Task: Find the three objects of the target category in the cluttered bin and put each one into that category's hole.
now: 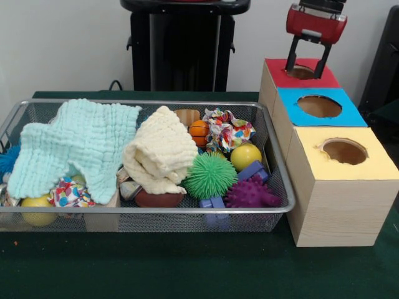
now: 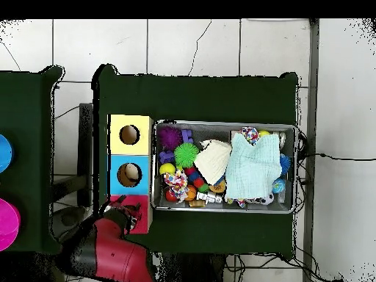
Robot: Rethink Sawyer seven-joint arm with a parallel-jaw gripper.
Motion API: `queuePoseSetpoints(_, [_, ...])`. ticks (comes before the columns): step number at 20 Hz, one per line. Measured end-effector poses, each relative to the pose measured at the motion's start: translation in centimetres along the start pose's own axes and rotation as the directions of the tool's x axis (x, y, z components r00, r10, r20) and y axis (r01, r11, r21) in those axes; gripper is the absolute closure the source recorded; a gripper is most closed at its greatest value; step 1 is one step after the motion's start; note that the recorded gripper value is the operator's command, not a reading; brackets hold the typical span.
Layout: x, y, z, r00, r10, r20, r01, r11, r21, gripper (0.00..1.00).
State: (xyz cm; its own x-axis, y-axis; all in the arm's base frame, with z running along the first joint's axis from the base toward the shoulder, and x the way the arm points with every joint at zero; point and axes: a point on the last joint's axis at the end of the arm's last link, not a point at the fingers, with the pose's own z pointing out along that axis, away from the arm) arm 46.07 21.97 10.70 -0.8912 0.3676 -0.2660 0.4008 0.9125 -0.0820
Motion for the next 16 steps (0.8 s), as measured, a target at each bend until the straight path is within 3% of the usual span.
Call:
queuePoseSetpoints(2, [-0.6,0.2,0.0,0.9999,-0.003,0.010,0.003,1.0000,-0.005,0.00])
queuePoseSetpoints(7, [-4.2,0.7,-0.1,0.9985,-0.017,0.051,0.018,0.9995,-0.026,0.00])
queuePoseSetpoints(16, [-9.6,-0.2,0.8,0.9980,-0.022,0.059,0.024,0.9994,-0.023,0.00])
